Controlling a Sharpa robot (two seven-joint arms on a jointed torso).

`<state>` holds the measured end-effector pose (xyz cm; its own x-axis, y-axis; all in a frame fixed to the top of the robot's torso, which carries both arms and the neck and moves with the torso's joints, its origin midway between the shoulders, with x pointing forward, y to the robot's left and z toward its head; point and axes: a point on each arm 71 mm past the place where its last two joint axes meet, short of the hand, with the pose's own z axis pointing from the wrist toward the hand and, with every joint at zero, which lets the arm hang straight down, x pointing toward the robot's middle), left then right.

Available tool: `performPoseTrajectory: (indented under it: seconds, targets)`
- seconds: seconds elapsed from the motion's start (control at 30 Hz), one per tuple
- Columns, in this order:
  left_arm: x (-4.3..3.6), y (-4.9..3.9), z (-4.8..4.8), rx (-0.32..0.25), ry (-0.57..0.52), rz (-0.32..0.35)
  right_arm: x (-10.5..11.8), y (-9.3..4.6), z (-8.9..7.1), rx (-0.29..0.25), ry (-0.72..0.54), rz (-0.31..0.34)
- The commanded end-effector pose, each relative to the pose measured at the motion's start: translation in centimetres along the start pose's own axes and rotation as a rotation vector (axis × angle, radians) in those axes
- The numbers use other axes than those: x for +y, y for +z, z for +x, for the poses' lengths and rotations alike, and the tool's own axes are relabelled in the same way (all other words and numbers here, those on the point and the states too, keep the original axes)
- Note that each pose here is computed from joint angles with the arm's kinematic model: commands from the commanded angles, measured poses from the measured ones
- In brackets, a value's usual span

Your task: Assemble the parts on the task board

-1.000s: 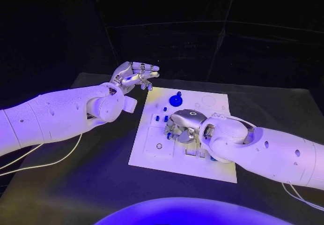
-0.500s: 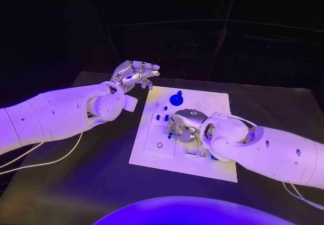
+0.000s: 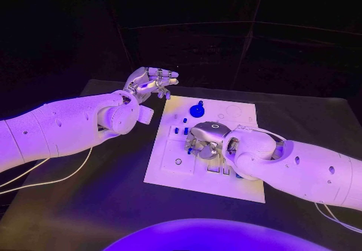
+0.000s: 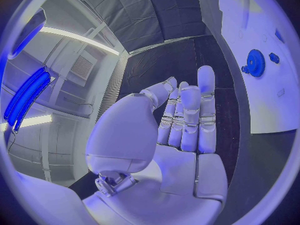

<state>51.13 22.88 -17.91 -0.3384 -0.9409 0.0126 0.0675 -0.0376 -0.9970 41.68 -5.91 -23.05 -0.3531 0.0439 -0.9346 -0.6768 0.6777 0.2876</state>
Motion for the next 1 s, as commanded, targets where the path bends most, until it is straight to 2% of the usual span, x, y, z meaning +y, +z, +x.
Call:
performPoseTrajectory:
  seconds: [0.03,0.27,0.6,0.83,1.0]
  targets:
    - [-0.1,0.06,0.12,0.01,-0.008,0.004,0.1,0.2,0.3,0.038,-0.039,0.014]
    - [-0.09,0.07,0.14,0.012,-0.009,0.002,0.0,0.1,0.7,0.063,-0.058,0.027]
    - [-0.05,0.06,0.1,0.012,-0.009,-0.003,0.0,0.2,0.6,0.037,-0.049,0.017]
    - [-0.01,0.08,0.1,0.013,-0.01,-0.007,0.0,0.0,0.0,-0.048,-0.012,-0.002]
    - [0.03,0.08,0.09,0.014,-0.011,-0.013,-0.2,-0.8,-0.5,-0.104,0.016,-0.014]
